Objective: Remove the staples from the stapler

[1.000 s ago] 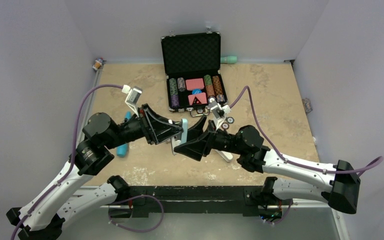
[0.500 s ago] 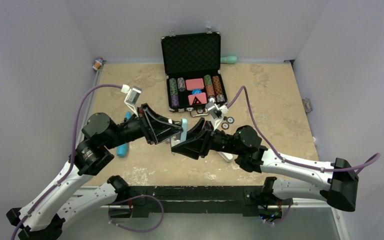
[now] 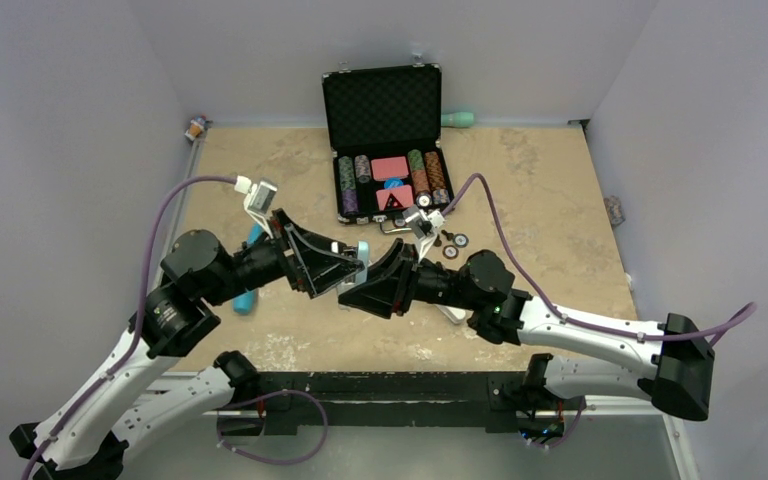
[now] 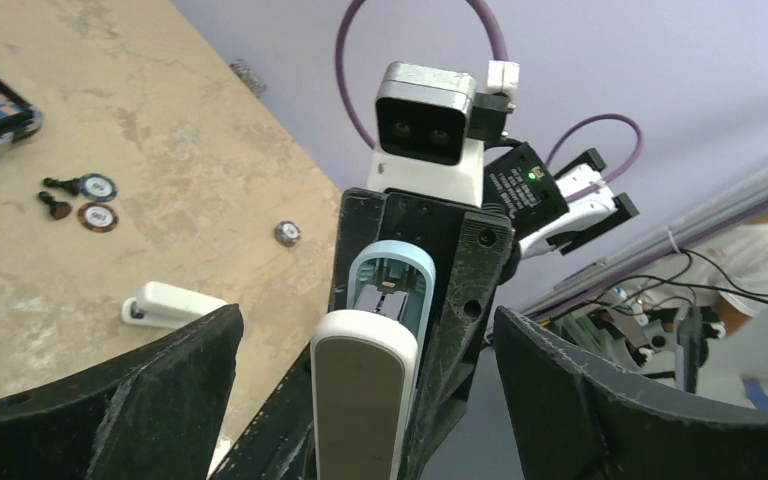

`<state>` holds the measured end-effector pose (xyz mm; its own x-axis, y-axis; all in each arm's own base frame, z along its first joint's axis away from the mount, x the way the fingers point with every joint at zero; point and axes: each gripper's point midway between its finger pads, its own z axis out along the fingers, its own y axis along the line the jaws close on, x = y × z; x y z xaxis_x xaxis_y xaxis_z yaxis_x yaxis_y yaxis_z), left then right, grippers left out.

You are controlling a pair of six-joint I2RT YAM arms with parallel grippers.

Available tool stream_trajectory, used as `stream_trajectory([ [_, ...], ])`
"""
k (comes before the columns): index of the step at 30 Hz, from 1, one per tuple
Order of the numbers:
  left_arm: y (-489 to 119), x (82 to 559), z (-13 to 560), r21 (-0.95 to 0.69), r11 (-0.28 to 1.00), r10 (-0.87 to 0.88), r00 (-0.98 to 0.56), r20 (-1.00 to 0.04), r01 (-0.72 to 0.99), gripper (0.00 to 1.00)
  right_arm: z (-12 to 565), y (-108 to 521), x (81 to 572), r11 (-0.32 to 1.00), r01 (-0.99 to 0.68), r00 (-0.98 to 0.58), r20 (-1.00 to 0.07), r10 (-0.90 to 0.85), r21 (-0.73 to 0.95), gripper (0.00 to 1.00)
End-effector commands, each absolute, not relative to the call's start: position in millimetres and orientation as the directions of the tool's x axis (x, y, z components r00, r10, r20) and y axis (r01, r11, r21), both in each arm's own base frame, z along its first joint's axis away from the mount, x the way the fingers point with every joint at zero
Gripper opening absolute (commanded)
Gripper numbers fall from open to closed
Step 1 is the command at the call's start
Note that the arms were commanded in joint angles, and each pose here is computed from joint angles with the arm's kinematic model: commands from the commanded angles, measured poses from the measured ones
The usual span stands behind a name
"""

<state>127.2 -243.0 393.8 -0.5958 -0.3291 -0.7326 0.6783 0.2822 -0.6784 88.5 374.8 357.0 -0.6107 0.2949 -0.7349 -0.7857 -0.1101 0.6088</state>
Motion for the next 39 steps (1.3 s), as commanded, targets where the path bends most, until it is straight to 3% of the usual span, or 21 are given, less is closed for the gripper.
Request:
stream_trajectory([
  [1,-216,136,390,-0.655,0.426,-0.367,-0.543,-0.756,0.624,1.0,365,374,97,-0.07,-0.788,-0.598,-0.732,0.327,0.612,0.0],
  [9,-128,150,345,-0.512,0.798,-0.328,-0.483,-0.812,0.319,1.0,308,379,118,0.163,-0.695,-0.666,-0.713,0.219,0.7,0.0],
  [14,-90,140,318,-0.389,0.889,-0.237,-0.483,-0.843,0.243,1.0,276,374,127,0.304,-0.633,-0.704,-0.693,0.159,0.712,0.0],
  [23,-57,125,266,-0.236,0.951,-0.098,-0.532,-0.841,0.199,1.0,214,338,181,0.696,-0.432,-0.733,-0.673,0.098,0.573,0.0],
  [30,-59,121,252,-0.266,0.942,-0.121,-0.529,-0.84,0.207,1.0,186,256,251,0.855,-0.241,-0.713,-0.682,0.164,0.458,0.0],
  [39,-61,129,239,-0.294,0.936,-0.169,-0.488,-0.857,0.192,1.0,155,161,298,0.971,0.051,-0.687,-0.698,0.203,0.232,0.0],
])
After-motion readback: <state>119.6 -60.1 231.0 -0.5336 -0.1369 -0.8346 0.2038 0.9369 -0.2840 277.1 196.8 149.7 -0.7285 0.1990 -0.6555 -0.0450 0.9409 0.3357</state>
